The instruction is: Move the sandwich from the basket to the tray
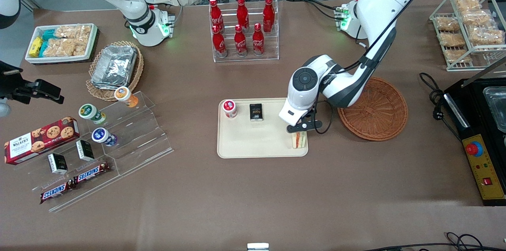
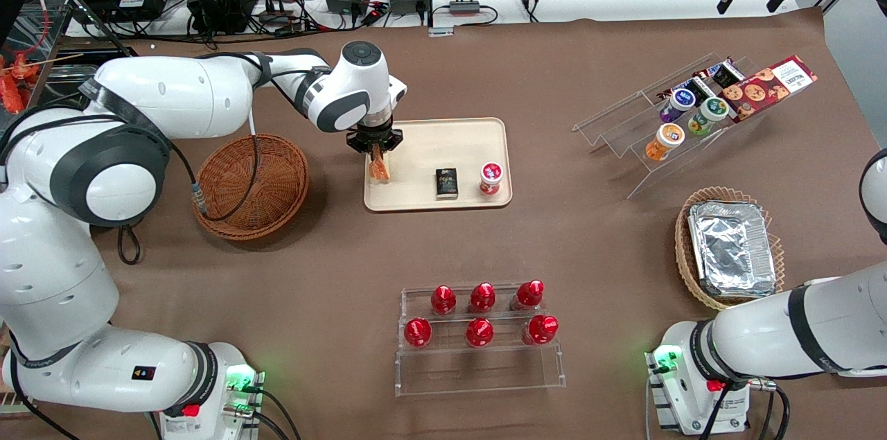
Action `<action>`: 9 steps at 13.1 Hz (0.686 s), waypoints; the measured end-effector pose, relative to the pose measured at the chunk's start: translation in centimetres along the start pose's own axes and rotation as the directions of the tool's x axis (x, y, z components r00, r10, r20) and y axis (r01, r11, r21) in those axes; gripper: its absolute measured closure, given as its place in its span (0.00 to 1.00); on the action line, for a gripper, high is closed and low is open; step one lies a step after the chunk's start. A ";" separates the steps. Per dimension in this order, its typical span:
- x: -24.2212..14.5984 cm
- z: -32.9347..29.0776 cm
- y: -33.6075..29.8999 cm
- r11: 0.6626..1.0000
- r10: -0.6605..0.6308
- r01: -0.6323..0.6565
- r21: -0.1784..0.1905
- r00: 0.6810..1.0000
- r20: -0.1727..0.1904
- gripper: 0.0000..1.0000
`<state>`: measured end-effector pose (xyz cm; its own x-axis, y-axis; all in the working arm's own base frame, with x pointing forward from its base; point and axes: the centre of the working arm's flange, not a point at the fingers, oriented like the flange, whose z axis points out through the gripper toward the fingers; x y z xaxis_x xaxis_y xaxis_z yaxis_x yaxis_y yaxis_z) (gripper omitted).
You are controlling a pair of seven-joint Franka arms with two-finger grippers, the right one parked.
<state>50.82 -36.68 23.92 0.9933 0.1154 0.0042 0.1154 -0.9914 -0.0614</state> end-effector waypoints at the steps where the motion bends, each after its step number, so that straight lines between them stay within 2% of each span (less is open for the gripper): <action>1: -0.1 0.3 0.1 1.000 0.008 -0.008 0.005 1.000 -0.001 0.80; 4: -0.7 0.8 0.8 1.000 0.029 -0.029 0.010 1.000 0.001 0.80; 5: -0.9 0.9 0.9 0.999 0.033 -0.033 0.010 0.999 0.001 0.73; 9: -0.8 0.8 1.0 0.999 0.034 -0.034 0.010 0.999 -0.001 0.31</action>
<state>50.13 -37.68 23.07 0.9967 0.0817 0.0032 0.0817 -0.9941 -0.0710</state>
